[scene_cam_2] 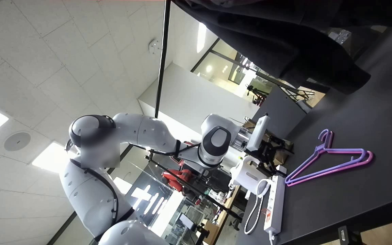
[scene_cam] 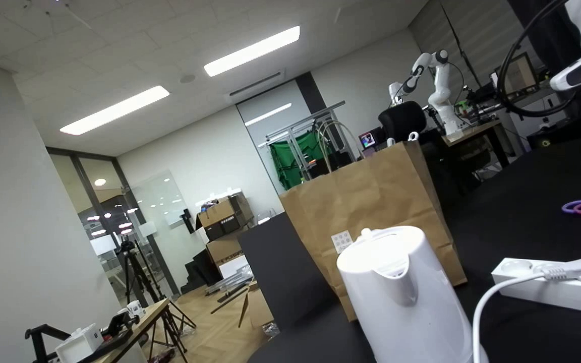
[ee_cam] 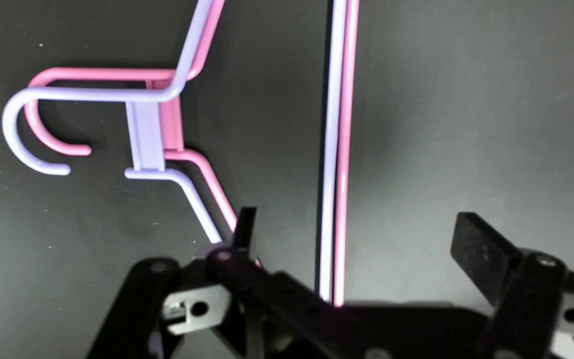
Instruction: Put the hangers on the bar
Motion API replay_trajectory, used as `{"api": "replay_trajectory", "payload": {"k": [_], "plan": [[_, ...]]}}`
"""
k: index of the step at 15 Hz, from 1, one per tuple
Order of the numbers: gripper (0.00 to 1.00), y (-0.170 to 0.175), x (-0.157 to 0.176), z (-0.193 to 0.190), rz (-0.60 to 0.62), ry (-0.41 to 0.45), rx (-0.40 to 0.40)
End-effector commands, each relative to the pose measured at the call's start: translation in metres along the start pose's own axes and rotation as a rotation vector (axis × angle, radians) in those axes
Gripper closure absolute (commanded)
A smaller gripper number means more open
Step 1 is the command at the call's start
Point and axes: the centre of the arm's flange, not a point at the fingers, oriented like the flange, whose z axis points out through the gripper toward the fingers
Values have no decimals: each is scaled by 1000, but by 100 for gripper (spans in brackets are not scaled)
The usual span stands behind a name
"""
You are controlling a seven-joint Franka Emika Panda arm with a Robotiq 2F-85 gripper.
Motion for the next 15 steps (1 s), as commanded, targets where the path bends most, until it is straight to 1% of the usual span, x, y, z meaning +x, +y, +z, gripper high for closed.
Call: {"api": "replay_trajectory", "payload": {"k": [1, 11, 12, 13, 15], "plan": [[0, 18, 5, 18, -20, -6, 12], [0, 33, 12, 61, -41, -23, 66], [3, 34, 13, 63, -44, -25, 71], [3, 34, 13, 65, -43, -25, 77], [0, 34, 13, 68, -42, -28, 91]]}}
